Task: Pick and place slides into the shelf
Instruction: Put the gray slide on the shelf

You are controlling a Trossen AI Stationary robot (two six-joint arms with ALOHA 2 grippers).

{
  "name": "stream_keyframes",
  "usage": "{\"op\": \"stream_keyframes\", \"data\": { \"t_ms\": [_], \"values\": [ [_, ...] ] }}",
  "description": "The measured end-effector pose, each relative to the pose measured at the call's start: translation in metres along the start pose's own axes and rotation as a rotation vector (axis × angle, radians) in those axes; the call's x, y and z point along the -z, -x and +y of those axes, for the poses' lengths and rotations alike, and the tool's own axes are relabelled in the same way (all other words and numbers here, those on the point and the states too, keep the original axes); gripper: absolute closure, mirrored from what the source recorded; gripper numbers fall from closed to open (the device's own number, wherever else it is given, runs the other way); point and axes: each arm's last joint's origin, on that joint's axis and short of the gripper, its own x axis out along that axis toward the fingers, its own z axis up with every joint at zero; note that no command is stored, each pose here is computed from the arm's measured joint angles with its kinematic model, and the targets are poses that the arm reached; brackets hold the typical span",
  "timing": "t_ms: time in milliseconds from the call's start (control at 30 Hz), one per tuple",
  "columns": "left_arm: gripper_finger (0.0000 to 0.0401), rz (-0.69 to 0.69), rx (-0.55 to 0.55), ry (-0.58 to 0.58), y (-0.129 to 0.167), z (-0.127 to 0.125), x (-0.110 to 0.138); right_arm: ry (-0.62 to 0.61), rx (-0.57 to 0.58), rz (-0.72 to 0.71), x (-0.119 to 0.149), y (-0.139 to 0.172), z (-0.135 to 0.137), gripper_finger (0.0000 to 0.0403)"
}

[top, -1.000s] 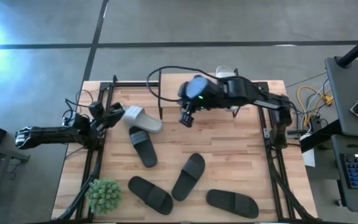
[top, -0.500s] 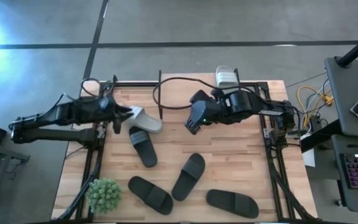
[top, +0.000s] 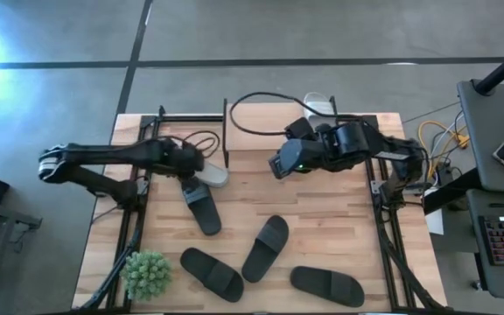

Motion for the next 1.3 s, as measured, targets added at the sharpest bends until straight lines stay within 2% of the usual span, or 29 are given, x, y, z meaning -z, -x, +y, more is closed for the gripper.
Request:
{"op": "stream_keyframes", "data": {
  "t_ms": [100,367,700,833,1300],
  "values": [
    [0.0274,0.073,-0.048,-0.036,-0.014,-0.01,-0.008,-0.007,-0.012,-0.008,-0.002,0.006,-0.005,0.0188],
    [0.0274,0.143,-0.074,-0.061,-0.032,-0.023,-0.018,0.013,-0.021,-0.02,-0.004,0.012,-0.01,0.0188],
    [0.0274,0.147,-0.226,-0.104,-0.055,-0.032,-0.023,0.027,-0.008,-0.037,-0.004,0.012,-0.01,0.0188],
    [0.0274,0.151,-0.297,-0.132,-0.064,-0.034,-0.023,0.026,-0.008,-0.036,-0.004,0.012,-0.01,0.0188],
    [0.0274,0.245,-0.366,-0.213,-0.09,-0.037,-0.016,0.013,-0.009,-0.034,-0.004,0.012,-0.01,0.0188]
  ]
}}
